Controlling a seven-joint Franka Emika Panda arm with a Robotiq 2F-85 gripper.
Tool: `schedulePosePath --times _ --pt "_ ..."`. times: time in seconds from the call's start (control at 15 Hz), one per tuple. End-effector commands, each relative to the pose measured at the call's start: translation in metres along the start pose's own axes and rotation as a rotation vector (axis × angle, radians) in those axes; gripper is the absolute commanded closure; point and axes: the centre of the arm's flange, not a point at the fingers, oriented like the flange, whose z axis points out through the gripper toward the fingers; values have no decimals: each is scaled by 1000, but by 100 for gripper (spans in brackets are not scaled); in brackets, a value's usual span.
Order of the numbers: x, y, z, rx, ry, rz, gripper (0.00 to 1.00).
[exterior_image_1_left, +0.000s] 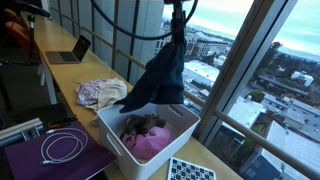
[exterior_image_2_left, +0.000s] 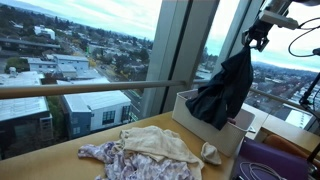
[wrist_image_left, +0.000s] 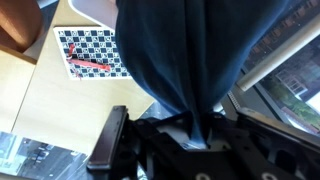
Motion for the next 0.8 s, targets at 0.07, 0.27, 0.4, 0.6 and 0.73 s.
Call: schedulePosePath --times 0.07,0.27,0.4,0.6,0.73 --pt "27 2 -66 7 76 9 100" --pt "28 -3 -72 14 93 -1 100" --pt "20 -9 -60 22 83 -12 100" --pt "7 -20 -29 9 48 -37 100" --pt "-2 -26 -9 -2 19 -53 100"
